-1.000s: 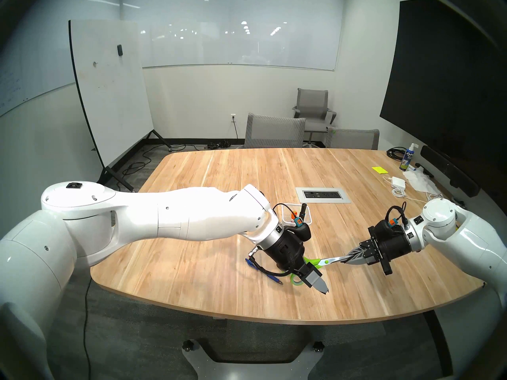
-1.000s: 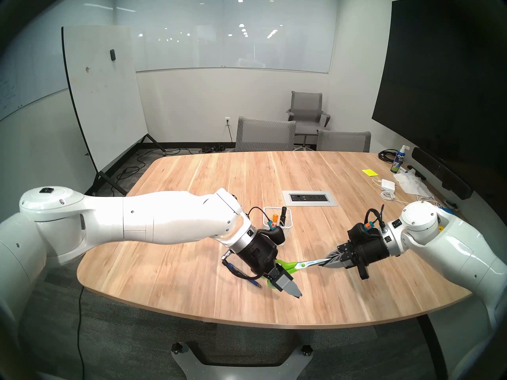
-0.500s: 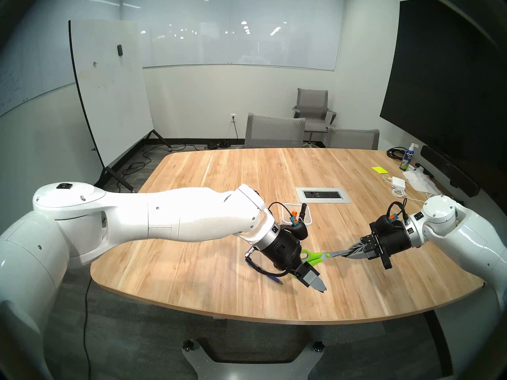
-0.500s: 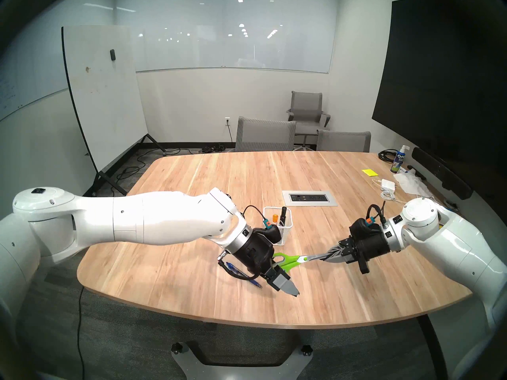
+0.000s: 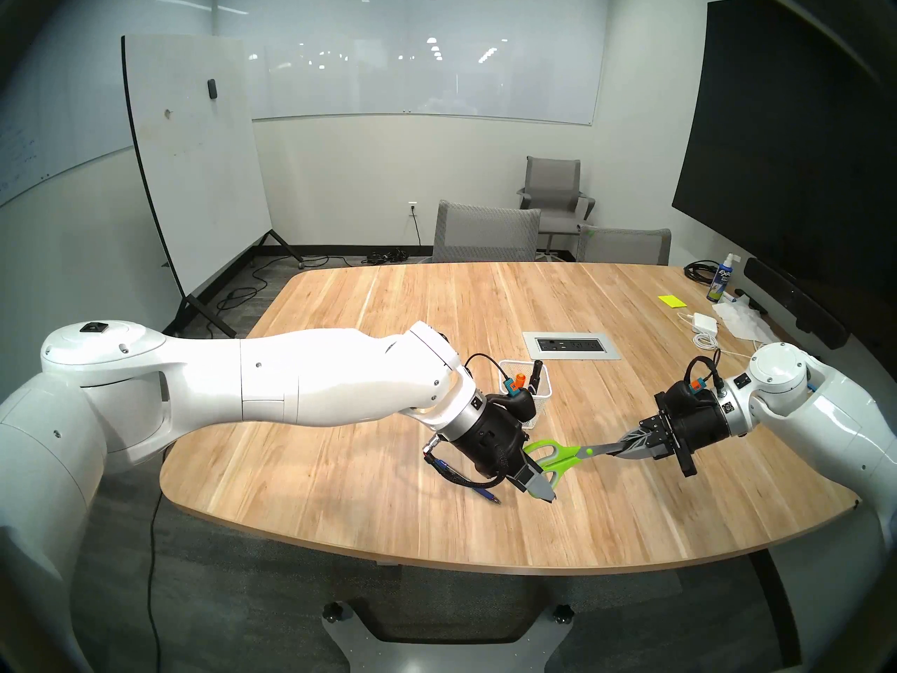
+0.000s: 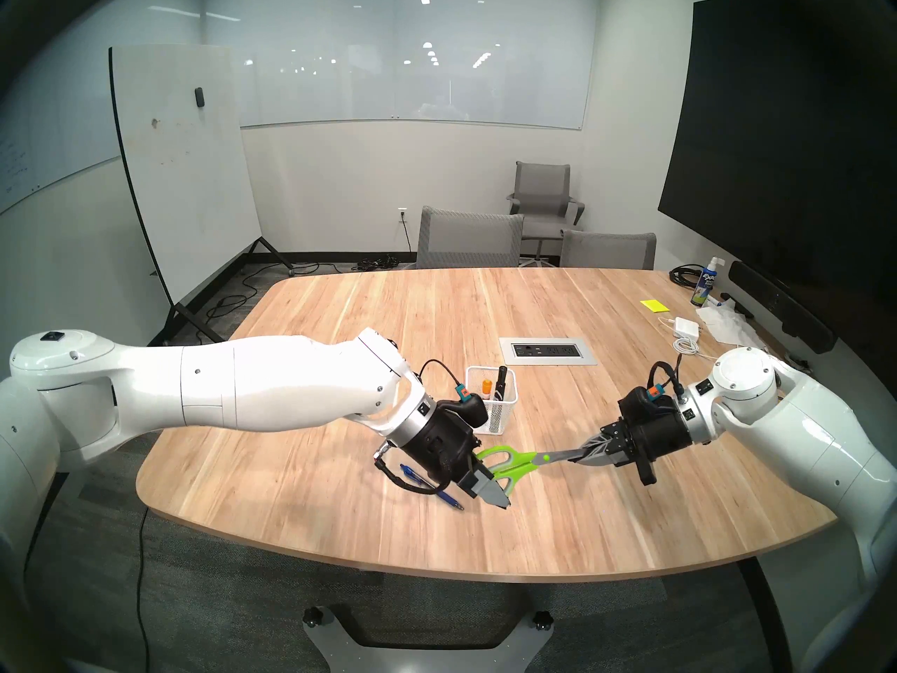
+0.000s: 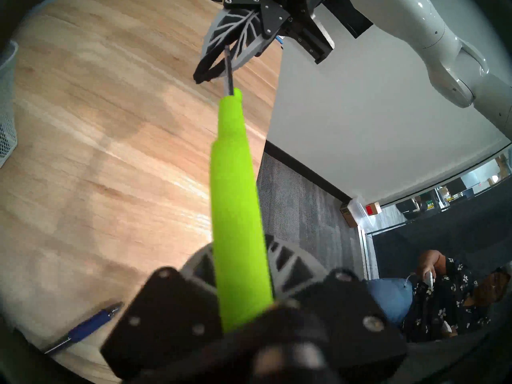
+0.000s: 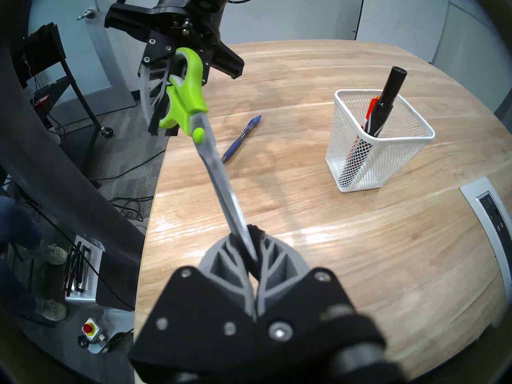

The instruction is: Place the pen, the marker, and the scissors into the pen holder

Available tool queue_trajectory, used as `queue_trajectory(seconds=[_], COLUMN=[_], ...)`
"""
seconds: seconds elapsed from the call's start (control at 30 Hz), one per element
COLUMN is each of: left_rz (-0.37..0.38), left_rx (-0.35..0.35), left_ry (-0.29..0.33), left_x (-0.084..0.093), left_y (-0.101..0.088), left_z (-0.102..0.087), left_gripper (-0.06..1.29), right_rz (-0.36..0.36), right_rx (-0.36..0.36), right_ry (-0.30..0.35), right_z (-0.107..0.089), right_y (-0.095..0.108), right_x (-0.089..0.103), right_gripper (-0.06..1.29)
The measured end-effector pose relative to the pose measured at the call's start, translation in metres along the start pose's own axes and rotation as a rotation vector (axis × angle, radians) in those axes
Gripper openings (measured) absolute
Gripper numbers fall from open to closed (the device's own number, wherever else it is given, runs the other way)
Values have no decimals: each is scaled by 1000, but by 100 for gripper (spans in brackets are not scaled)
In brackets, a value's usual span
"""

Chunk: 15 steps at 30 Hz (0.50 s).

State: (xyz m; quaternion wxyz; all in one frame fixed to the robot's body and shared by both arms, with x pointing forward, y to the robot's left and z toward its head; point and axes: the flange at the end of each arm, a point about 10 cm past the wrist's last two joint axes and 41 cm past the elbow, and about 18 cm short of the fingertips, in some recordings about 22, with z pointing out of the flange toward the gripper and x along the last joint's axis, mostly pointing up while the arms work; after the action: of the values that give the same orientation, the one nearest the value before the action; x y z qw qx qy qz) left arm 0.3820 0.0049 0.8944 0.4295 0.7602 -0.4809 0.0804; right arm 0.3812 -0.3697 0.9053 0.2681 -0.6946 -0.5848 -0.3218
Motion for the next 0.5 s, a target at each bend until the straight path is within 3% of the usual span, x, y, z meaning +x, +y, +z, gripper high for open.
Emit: queue_trajectory(seconds=[0.03,0.07,0.33,0.43,0.5], left_rz=[-1,0,7,13,17], left_rx=[1,1,2,-3,-8], left_ry=[1,2,8,5,1], left_x=[-1,-1,-2,-2,-2], left_y=[0,0,1,4,6], left_z=[-1,-1,-2,-1,-1], left_gripper=[42,20,19,19,19], right_rz=[-2,-3,-4,-3,-7], right_rx=[1,2,27,33,33], right_ry=[1,1,0,-2,-3], right_z=[0,0,-1,-2,-3], right_y=[0,0,-2,-3,-3], right_x=[1,1,2,2,2], right_gripper=[-3,-3,-1,19,55])
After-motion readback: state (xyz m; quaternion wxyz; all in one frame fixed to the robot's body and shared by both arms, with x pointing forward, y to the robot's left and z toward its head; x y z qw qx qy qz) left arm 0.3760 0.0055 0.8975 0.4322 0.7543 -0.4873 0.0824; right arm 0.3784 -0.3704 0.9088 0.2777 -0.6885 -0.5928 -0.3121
